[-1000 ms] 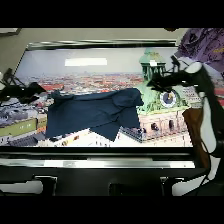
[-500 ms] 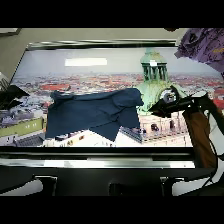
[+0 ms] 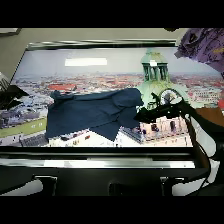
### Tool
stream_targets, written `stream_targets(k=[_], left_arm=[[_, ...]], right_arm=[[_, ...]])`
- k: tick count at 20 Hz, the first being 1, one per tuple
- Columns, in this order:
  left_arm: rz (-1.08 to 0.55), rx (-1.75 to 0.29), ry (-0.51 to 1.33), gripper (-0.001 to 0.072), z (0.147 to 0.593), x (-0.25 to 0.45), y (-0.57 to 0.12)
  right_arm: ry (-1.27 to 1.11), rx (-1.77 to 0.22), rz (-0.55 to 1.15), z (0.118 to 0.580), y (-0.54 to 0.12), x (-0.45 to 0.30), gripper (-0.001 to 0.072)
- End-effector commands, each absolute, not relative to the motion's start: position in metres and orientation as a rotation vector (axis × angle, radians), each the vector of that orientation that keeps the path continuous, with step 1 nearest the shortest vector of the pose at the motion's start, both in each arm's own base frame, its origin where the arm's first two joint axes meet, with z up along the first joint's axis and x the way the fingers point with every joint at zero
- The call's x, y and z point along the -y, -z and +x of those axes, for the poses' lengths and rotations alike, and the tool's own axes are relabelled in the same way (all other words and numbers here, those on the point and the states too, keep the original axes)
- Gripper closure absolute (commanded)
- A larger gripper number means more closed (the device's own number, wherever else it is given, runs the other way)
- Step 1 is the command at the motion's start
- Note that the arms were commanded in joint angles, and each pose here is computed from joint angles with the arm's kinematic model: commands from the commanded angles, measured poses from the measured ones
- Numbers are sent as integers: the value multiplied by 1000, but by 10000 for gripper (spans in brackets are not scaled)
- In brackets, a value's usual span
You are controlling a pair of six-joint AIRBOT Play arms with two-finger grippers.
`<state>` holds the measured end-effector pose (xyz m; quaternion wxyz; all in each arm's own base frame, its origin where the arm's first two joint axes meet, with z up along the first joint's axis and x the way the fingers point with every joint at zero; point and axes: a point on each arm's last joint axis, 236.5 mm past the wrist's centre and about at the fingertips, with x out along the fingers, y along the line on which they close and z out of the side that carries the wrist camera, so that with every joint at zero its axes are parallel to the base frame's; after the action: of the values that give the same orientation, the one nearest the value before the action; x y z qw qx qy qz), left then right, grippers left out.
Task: Fold the clothes and pants, and hang the long-sleeved shirts on hangers.
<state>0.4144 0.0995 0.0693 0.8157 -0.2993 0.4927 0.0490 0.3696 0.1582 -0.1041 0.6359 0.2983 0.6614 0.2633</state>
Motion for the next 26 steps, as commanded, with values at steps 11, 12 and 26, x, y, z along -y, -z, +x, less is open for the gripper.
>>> stream_targets(k=[11, 12, 26], left_arm=[[-913, -1306, -213, 94, 305, -94, 56], [-963, -1308, -210, 94, 294, -90, 68], [-1020, -1378, -94, 95, 278, -55, 113]], right_arm=[[-627, -1409, 604, 375, 59, -176, 687], [-624, -1399, 606, 376, 53, -177, 687], [-633, -1379, 616, 372, 29, -179, 687]])
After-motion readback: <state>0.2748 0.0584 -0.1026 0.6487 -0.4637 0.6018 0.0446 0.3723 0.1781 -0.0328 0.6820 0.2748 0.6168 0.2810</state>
